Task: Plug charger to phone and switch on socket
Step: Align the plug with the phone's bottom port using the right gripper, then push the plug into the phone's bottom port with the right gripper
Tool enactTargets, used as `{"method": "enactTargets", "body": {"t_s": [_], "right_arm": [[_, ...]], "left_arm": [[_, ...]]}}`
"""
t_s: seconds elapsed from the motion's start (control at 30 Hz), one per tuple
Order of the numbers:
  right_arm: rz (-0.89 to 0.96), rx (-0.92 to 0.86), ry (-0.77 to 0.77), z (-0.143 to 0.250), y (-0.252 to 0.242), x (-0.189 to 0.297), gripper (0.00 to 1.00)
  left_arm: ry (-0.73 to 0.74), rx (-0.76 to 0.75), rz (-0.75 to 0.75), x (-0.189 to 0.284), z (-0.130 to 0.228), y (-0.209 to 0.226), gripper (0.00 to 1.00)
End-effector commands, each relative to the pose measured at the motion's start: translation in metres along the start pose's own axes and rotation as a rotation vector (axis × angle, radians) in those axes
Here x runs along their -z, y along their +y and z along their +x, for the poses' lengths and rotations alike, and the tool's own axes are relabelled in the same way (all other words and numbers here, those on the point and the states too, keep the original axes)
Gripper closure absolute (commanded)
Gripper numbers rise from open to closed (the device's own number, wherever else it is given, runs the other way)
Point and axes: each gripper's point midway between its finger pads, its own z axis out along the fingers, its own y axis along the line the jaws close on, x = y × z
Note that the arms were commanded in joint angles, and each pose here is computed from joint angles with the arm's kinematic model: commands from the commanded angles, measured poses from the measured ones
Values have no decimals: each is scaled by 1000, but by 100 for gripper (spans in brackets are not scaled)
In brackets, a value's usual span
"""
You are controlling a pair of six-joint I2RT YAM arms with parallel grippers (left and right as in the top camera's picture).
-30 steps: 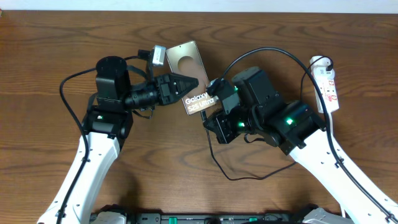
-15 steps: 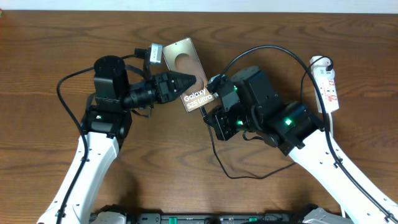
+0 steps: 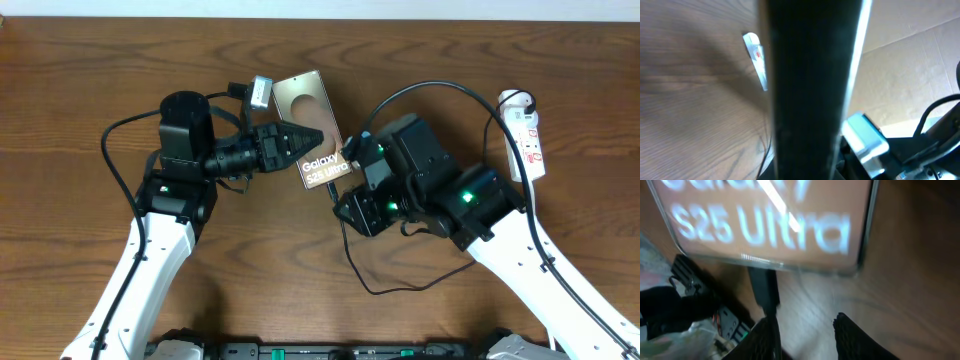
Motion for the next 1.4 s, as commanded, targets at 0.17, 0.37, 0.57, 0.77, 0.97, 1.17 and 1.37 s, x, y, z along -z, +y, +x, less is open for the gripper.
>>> {"method": "enactTargets", "body": {"t_s": [0.17,0.37,0.57,0.77,0.97,1.17,1.37], "right_arm": [[20,-34,71,32,0,26,58],[10,-13,16,42,8,54,36],[-11,7,-109,12,14,56,33],[32,-3,-165,-15,5,41,36],[19,-34,-118,-18,11,16,53],[116,17,-161,-25,13,7,57],[114,36,-174,-32,18,-3,85]], "left_arm": [[-43,-31,-24,2,-9,0,93],[-49,-26,-34,2,-10,2,92],[-53,22,-35,2,-10,2,93],[-54,90,-34,2,-10,2,93],[-55,107,-34,2,-10,2,93],[-56,107,-35,2,-10,2,92],[-56,107,-35,2,-10,2,93]]}}
